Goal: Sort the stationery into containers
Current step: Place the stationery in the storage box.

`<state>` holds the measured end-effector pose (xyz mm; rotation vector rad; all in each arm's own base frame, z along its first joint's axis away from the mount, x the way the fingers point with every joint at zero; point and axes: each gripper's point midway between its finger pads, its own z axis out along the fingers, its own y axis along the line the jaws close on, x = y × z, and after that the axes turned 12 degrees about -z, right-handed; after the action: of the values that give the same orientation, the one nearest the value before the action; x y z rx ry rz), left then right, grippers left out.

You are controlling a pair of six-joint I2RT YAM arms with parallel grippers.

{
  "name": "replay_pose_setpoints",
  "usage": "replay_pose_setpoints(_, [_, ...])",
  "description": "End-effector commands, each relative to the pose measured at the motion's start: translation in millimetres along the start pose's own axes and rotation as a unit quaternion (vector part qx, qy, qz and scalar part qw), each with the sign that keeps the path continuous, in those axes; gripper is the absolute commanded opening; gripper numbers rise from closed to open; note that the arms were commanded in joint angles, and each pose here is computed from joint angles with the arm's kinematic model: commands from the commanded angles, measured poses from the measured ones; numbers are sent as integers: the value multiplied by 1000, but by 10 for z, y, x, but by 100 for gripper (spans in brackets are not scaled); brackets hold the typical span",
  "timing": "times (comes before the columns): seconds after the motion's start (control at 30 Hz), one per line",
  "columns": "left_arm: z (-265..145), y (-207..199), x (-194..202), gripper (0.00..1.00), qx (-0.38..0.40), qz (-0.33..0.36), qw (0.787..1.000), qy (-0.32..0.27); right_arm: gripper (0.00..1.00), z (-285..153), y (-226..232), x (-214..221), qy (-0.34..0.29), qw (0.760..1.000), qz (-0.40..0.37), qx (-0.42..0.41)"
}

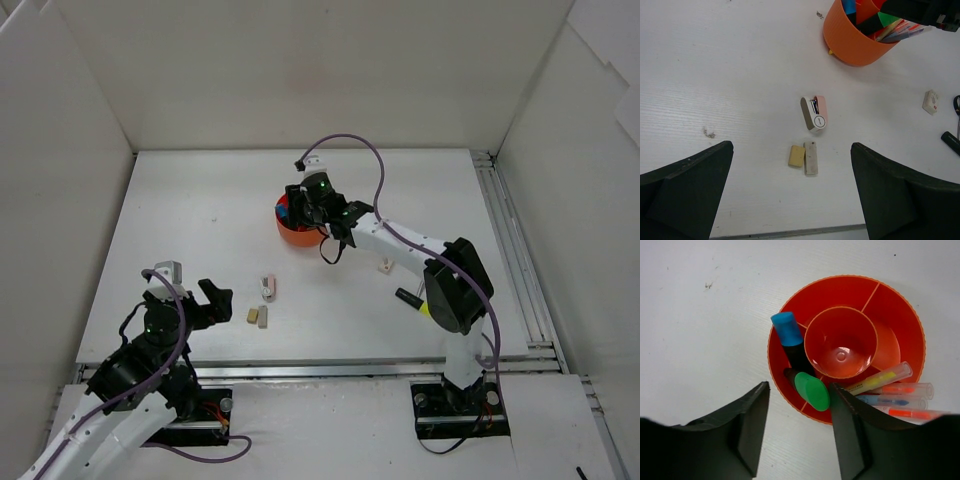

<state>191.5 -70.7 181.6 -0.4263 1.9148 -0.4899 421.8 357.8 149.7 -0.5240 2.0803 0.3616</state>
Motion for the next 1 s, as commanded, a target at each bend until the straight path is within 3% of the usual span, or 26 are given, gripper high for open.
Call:
replay_pose_setpoints(0.0, [-18, -159, -160, 99, 18, -11, 1000, -16, 45, -88, 100, -378, -57, 998, -16, -17])
replay_pose_setpoints(0.07, [-18, -162, -163, 100, 19, -11, 1000, -16, 35, -107, 142, -401, -62, 998, -28, -17])
replay_pose_setpoints(0.23, [-20, -157, -155, 100, 19, -12, 1000, -15, 21, -74, 168, -400, -63, 996, -55, 9])
replay_pose_setpoints(0.4, [-28, -156, -159, 99, 20, -12, 1000, -16, 23, -17, 196, -373, -52, 995, -77, 23])
replay_pose_setpoints(0.6, [-24, -227, -200, 99, 33, -6, 999, -19, 34, -502, 181, -707, -96, 992, -77, 20])
replay_pose_setpoints(0.8, [12, -341, -228, 100, 53, 6, 998, -19, 52, -1054, -176, -454, -79, 993, -46, 70])
replay_pose_setpoints(0.83, [19, -353, -226, 99, 56, 8, 998, -20, 62, -1055, -279, -119, -41, 995, -42, 77])
replay_pose_setpoints(0.9, [35, -398, -236, 99, 65, 13, 998, -21, 69, -1209, -471, 77, -19, 997, 8, 72])
replay_pose_setpoints(0.97, [56, -446, -238, 99, 75, 18, 997, -21, 79, -1249, -761, 616, 44, 994, 52, 91])
